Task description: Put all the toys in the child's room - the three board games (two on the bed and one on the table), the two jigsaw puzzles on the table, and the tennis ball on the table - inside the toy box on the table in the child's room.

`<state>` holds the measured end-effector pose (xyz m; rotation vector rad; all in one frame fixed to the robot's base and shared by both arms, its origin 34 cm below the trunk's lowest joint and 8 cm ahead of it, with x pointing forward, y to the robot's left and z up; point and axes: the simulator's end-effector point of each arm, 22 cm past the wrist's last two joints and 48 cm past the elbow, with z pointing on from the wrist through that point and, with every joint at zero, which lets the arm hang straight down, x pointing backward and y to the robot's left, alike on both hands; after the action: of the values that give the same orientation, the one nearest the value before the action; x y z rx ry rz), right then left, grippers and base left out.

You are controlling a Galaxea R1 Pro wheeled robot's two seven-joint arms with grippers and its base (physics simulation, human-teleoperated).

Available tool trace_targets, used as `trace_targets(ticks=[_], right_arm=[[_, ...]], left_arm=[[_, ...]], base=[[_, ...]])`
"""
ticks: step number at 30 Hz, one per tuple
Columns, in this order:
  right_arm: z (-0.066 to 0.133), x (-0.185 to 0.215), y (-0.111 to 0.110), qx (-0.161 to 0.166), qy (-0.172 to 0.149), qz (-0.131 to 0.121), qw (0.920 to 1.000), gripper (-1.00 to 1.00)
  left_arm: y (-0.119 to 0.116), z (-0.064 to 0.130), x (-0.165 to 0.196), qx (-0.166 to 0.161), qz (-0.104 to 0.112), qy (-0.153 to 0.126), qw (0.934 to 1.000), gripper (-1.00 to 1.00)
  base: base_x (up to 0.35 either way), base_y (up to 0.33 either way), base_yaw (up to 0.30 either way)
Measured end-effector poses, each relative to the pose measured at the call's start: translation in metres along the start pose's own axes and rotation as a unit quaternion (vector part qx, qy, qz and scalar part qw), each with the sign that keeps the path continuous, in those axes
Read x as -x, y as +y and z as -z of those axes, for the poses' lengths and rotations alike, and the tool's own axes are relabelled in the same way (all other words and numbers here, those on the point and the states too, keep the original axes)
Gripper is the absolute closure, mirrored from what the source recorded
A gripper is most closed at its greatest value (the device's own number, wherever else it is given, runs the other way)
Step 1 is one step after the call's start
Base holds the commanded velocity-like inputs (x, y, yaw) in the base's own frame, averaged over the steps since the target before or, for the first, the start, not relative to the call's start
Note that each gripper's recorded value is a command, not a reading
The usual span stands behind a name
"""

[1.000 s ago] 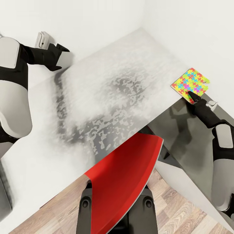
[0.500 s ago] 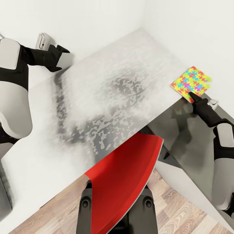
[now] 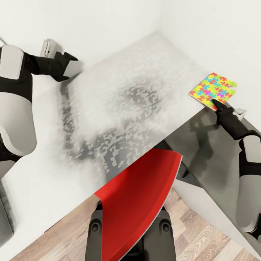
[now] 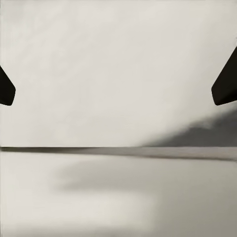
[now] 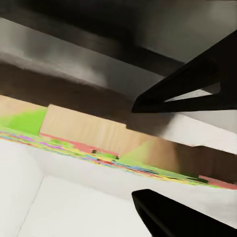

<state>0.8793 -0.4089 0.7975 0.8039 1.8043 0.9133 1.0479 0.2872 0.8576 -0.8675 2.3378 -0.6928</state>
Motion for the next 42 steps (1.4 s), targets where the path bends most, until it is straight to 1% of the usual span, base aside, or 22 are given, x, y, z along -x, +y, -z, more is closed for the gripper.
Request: trace_targets(ticks=[2, 4, 7, 8, 9, 12, 17, 19, 21, 22, 23, 24, 25, 27, 33, 37, 42], right_arm=[[0.000, 0.001, 0.005, 0.004, -0.001, 0.004, 1.0000, 1.00], [0.000, 0.004, 0.014, 0.013, -0.001, 0.012, 0.9999, 1.00], [0.000, 0.009, 0.040, 0.035, -0.001, 0.028, 0.9990, 1.00], [0.002, 0.010, 0.058, 0.050, 0.006, 0.037, 0.9980, 1.00], [0.004, 0.007, 0.065, 0.054, 0.013, 0.044, 0.9975, 1.00], [0.013, -0.004, 0.079, 0.058, 0.041, 0.053, 0.9961, 1.00], [0.029, -0.021, 0.107, 0.071, 0.084, 0.072, 0.9914, 1.00], [0.035, -0.030, 0.118, 0.076, 0.107, 0.074, 0.9885, 1.00], [0.039, -0.040, 0.126, 0.082, 0.132, 0.072, 0.9853, 1.00], [0.041, -0.045, 0.130, 0.084, 0.142, 0.070, 0.9837, 1.00], [0.041, -0.045, 0.130, 0.084, 0.142, 0.071, 0.9837, 1.00], [0.043, -0.053, 0.138, 0.092, 0.158, 0.066, 0.9809, 1.00], [0.043, -0.052, 0.138, 0.090, 0.158, 0.068, 0.9810, 1.00], [0.043, -0.060, 0.145, 0.099, 0.170, 0.067, 0.9783, 1.00], [0.038, -0.084, 0.161, 0.114, 0.200, 0.071, 0.9705, 1.00], [0.036, -0.088, 0.166, 0.114, 0.205, 0.077, 0.9690, 1.00], [0.031, -0.087, 0.164, 0.093, 0.205, 0.087, 0.9705, 1.00]], left_arm=[[0.002, -0.001, -0.002, 0.002, 0.000, 0.001, 1.0000, -1.00], [0.004, -0.002, -0.004, 0.003, -0.001, 0.003, 1.0000, -1.00], [0.006, -0.002, -0.006, 0.006, -0.003, 0.004, 1.0000, -1.00], [0.006, -0.002, -0.006, 0.007, -0.004, 0.003, 1.0000, -1.00], [0.006, -0.002, -0.006, 0.008, -0.006, 0.003, 0.9999, -1.00], [0.006, -0.001, -0.011, 0.012, -0.017, 0.013, 0.9997, -1.00], [0.007, -0.003, -0.031, 0.025, -0.053, 0.049, 0.9971, -1.00], [0.012, -0.004, -0.040, 0.031, -0.059, 0.060, 0.9960, -1.00], [0.018, -0.006, -0.048, 0.034, -0.062, 0.068, 0.9952, -1.00], [0.020, -0.006, -0.051, 0.036, -0.063, 0.071, 0.9949, -1.00], [0.020, -0.005, -0.051, 0.035, -0.063, 0.070, 0.9949, -1.00], [0.023, -0.005, -0.056, 0.035, -0.064, 0.073, 0.9947, -1.00], [0.023, -0.005, -0.056, 0.037, -0.065, 0.073, 0.9945, -1.00], [0.022, -0.004, -0.060, 0.029, -0.061, 0.074, 0.9950, -1.00], [0.026, 0.003, -0.067, 0.022, -0.065, 0.066, 0.9955, -1.00], [0.029, 0.007, -0.070, 0.021, -0.068, 0.061, 0.9956, -1.00], [0.031, 0.010, -0.071, 0.019, -0.062, 0.055, 0.9964, -1.00]], base=[[0.000, 0.000, 0.000], [0.000, 0.000, 0.000], [0.000, 0.000, 0.000], [0.000, 0.000, 0.000], [0.000, 0.000, 0.000], [0.000, 0.000, 0.000], [0.000, 0.000, 0.000], [0.000, 0.000, 0.008], [0.000, 0.000, 0.027], [0.000, 0.000, 0.032], [0.000, 0.000, 0.045], [0.000, 0.000, 0.045], [0.000, 0.000, 0.049], [0.000, 0.000, 0.054], [0.000, 0.000, 0.061], [0.000, 0.000, 0.063], [0.000, 0.000, 0.057]])
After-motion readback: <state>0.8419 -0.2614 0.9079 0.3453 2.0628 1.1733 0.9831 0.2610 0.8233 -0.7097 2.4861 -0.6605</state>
